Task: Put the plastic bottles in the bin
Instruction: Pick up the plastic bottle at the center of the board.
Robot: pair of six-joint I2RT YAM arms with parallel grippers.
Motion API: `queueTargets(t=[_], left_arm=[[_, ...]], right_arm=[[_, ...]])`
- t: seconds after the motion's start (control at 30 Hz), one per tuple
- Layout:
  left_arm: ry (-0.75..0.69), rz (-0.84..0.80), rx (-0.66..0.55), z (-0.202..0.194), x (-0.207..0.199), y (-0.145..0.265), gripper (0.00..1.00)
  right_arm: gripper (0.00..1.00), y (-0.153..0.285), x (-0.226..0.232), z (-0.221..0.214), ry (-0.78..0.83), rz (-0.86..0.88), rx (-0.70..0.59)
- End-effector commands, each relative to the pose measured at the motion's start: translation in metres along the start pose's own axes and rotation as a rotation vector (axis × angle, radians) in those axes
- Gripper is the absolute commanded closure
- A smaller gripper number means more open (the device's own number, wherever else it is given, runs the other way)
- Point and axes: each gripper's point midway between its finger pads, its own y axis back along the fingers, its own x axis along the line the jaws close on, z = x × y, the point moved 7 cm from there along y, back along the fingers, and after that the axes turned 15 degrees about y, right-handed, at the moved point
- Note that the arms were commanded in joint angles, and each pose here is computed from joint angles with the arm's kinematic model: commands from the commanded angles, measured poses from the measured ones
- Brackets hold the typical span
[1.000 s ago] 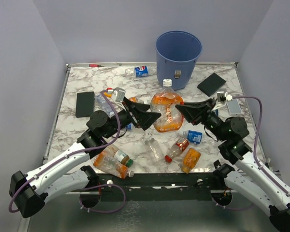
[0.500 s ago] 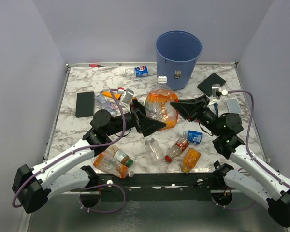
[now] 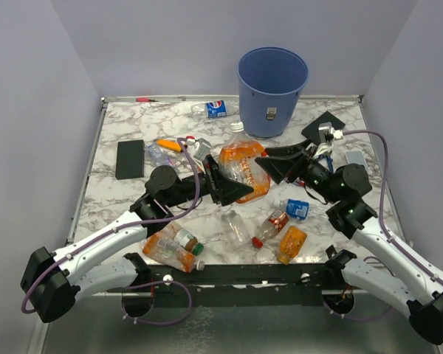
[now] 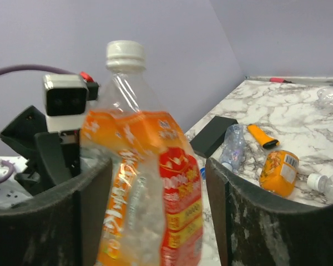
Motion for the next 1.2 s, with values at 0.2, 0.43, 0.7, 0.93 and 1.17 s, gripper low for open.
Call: queueTargets(t=[0.2, 0.43, 0.7, 0.93, 1.17], left_arm=[[-0.332, 0.416, -0.13, 0.033, 0.031, 0.023, 0.83], [-0.583, 0.535, -0.149, 0.045, 0.042, 0.04, 0.86], [-0.735, 0.47, -0.138, 0.026, 0.059, 0.054, 0.9], [-0.692, 0.468, -0.12, 0.013, 0.072, 0.054, 0.92], [-0.68, 0.463, -0.131, 0.01, 0.075, 0.056, 0.93]], right_arm=[[0.12, -0.004, 0.002, 0.038, 0.1, -0.113, 0.131], [0.12, -0.007, 0.012, 0.064, 0.153, -0.092, 0.192], [0.15, -0.028, 0.013, 0.086, 0.176, -0.095, 0.279], [0.18, -0.064, 0.011, 0.078, 0.131, -0.042, 0.325], [0.15, -0.105, 0.022, 0.044, 0.139, -0.079, 0.438]])
